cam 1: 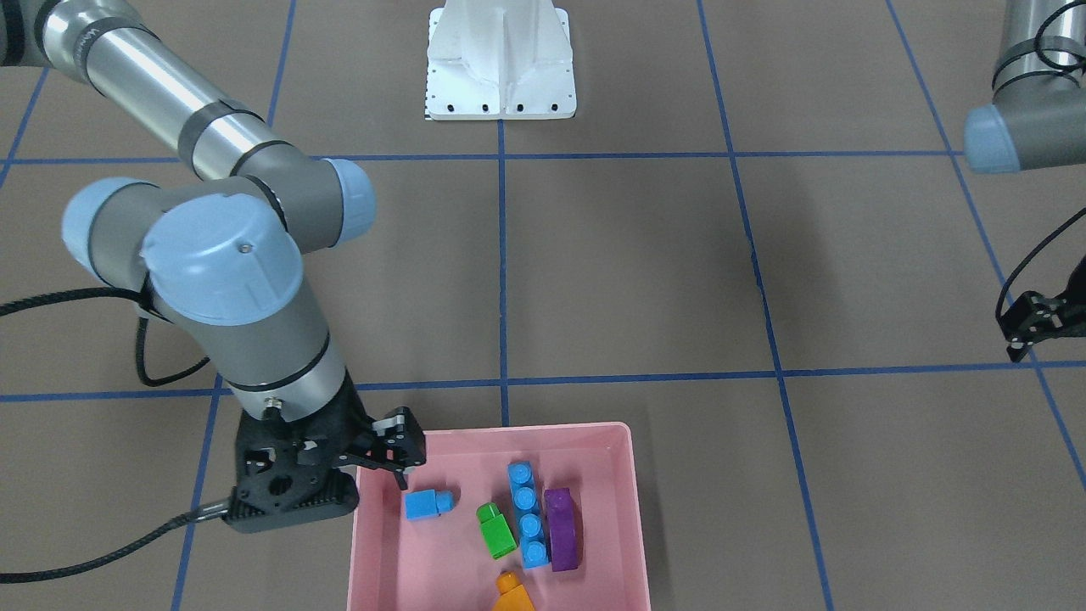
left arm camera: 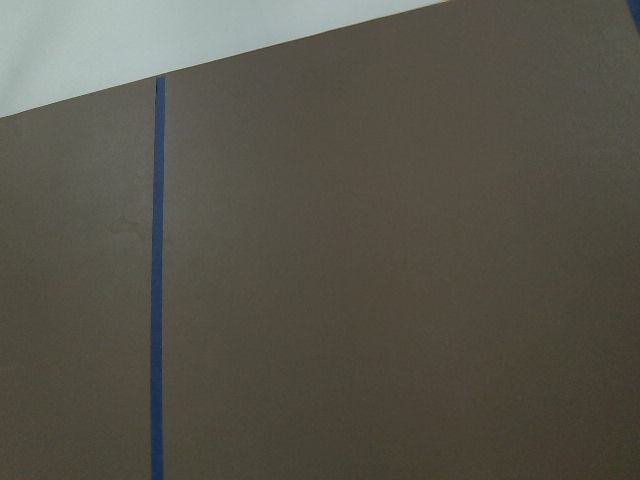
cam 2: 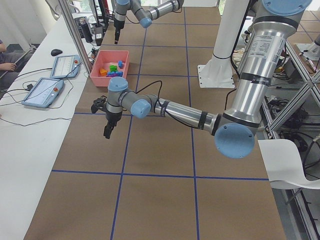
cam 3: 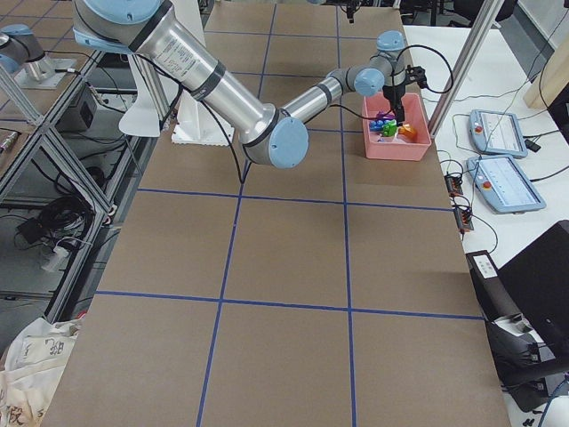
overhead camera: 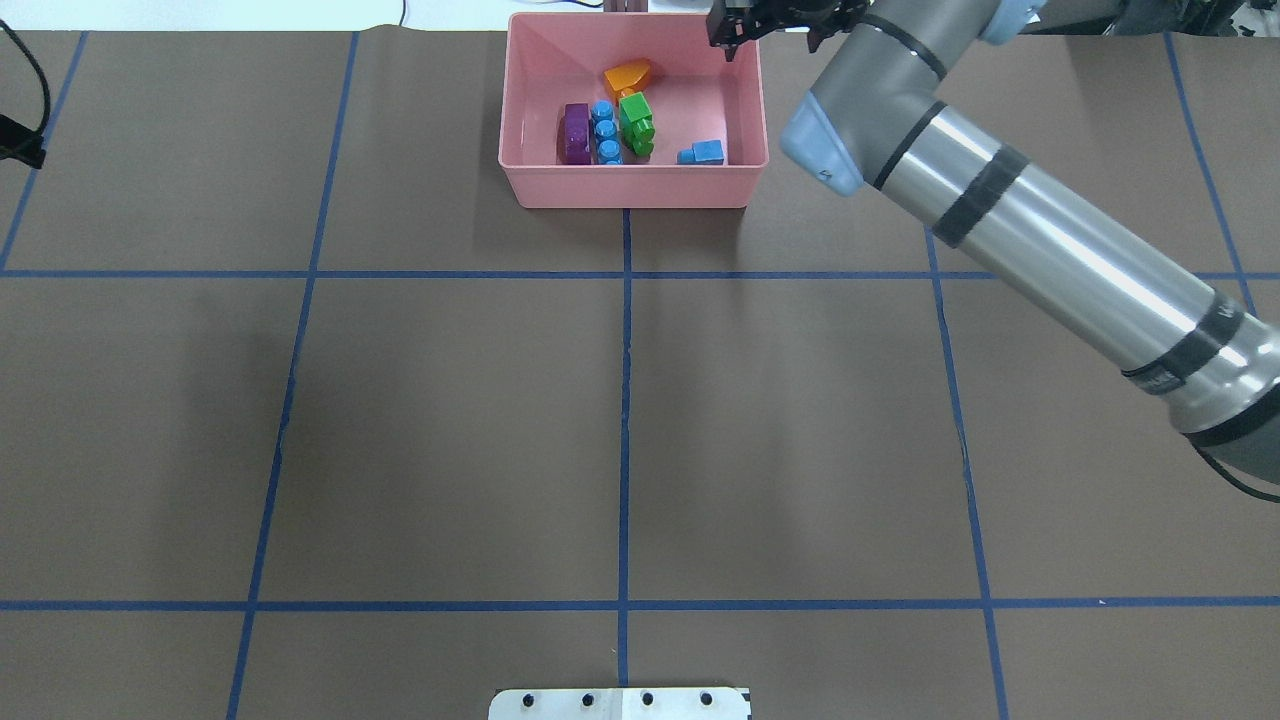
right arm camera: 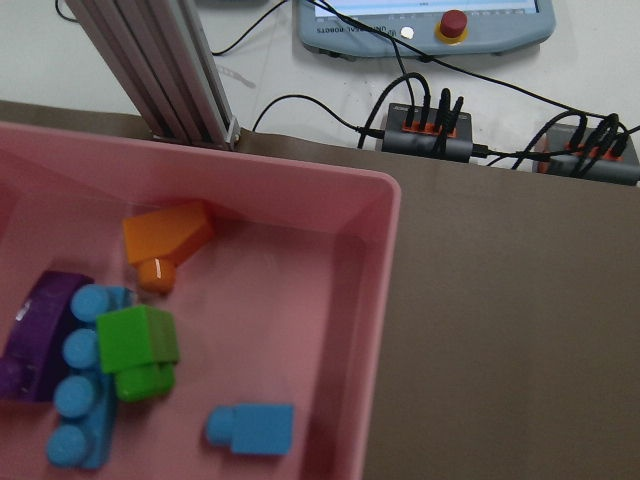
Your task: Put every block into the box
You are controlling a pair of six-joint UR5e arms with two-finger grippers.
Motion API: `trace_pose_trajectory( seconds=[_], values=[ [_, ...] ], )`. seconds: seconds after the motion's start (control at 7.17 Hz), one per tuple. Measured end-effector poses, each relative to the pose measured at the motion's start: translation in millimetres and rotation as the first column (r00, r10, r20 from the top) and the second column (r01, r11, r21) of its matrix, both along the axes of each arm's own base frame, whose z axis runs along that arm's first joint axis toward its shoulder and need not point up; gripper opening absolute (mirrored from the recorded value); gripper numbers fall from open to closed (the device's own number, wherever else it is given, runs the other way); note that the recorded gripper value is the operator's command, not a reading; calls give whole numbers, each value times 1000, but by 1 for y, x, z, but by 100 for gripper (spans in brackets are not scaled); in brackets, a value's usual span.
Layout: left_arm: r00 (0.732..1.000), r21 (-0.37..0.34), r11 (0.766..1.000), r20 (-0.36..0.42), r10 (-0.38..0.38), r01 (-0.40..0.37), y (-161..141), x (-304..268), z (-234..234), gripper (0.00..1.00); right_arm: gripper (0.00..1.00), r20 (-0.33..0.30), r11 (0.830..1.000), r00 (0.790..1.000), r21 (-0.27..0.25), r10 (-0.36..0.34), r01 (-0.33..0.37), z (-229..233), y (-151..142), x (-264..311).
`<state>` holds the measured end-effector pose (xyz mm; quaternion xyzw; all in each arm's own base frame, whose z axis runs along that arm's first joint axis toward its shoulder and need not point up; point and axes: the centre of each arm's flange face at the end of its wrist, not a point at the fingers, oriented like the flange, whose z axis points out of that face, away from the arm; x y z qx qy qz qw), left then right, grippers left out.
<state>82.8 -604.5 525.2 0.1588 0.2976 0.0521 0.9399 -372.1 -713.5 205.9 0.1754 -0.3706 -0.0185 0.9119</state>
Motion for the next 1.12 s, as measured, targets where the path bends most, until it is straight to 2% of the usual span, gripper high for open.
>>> trace_pose_trajectory(
  seconds=[0.14, 0.28, 0.56, 0.7, 0.98, 1.12],
  values=[
    [999, 0, 999, -1, 50, -50, 9, -28, 16, 100, 100, -29, 998, 998, -4, -60, 59, 36, 4, 47],
    [995, -7, 995, 8, 103, -103, 17, -49, 29, 100, 100, -31, 993, 993, -13, -118, 117, 86, 9, 104],
    [975, -49, 975, 40, 217, -215, 31, -79, 45, 100, 100, 1, 974, 975, -37, -222, 222, 201, 30, 219],
    [969, -65, 968, 29, 245, -242, 38, -94, 47, 100, 100, 13, 966, 967, -44, -254, 254, 251, 48, 261],
    [971, -93, 967, -47, 235, -238, 65, -115, 61, 100, 100, 28, 961, 967, -103, -255, 256, 332, 89, 310],
    [973, -99, 969, -59, 221, -226, 75, -119, 67, 100, 100, 27, 959, 968, -134, -249, 251, 360, 108, 320]
  ],
)
